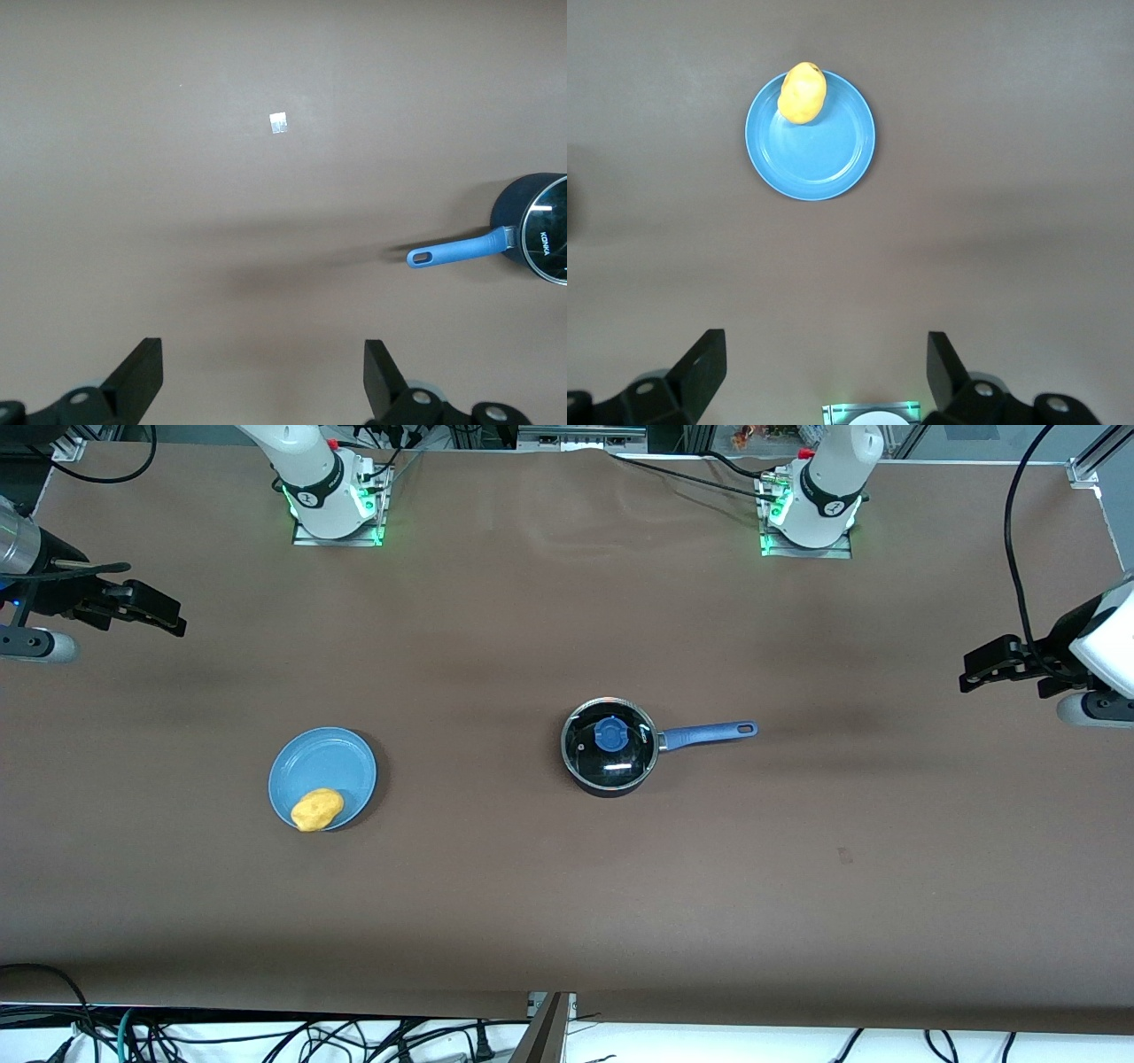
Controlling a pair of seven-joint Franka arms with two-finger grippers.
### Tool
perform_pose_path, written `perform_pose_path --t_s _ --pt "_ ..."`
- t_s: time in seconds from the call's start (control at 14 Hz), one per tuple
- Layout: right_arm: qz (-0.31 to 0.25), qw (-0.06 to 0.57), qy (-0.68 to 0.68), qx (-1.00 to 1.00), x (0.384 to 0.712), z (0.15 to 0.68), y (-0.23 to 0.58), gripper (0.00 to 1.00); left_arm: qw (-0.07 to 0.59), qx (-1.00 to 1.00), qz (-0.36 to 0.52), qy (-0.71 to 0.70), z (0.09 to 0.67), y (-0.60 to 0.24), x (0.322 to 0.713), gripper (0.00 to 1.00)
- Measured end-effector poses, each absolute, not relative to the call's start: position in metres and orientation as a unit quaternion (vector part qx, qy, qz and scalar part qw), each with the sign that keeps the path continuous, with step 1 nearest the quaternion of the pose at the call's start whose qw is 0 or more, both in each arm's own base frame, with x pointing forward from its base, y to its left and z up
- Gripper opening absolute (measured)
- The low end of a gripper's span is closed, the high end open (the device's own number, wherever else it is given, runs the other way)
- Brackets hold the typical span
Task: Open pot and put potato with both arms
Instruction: 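Reach the left gripper toward the glass lid knob on the saucepan, then lower the left gripper and grasp the blue lid knob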
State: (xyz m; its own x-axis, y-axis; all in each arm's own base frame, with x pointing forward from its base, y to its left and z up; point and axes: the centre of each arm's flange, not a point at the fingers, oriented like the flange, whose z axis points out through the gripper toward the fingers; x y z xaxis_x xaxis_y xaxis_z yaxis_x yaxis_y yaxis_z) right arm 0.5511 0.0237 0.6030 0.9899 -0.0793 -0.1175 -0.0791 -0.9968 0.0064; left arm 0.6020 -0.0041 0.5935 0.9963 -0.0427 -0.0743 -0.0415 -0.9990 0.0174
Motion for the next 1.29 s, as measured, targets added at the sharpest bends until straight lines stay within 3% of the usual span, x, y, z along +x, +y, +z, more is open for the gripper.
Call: perform_pose_path --t_s 0.57,1.07,1.29 --pt "-0.059 0.001 -0.040 0.997 0.551 0.603 0.024 1.00 0.009 0.999 -0.045 -0.010 0.581 -0.024 0.604 1.00" --pt "-0.060 0.001 -0.040 0.997 0.551 0.603 0.024 1.00 0.052 0.994 -0.016 0.092 0.474 -0.229 0.627 1.00" --pt "-0.060 0.001 -0.040 0.997 0.551 0.603 0.024 1.00 0.030 0.995 -0.015 0.094 0.414 -0.286 0.625 1.00"
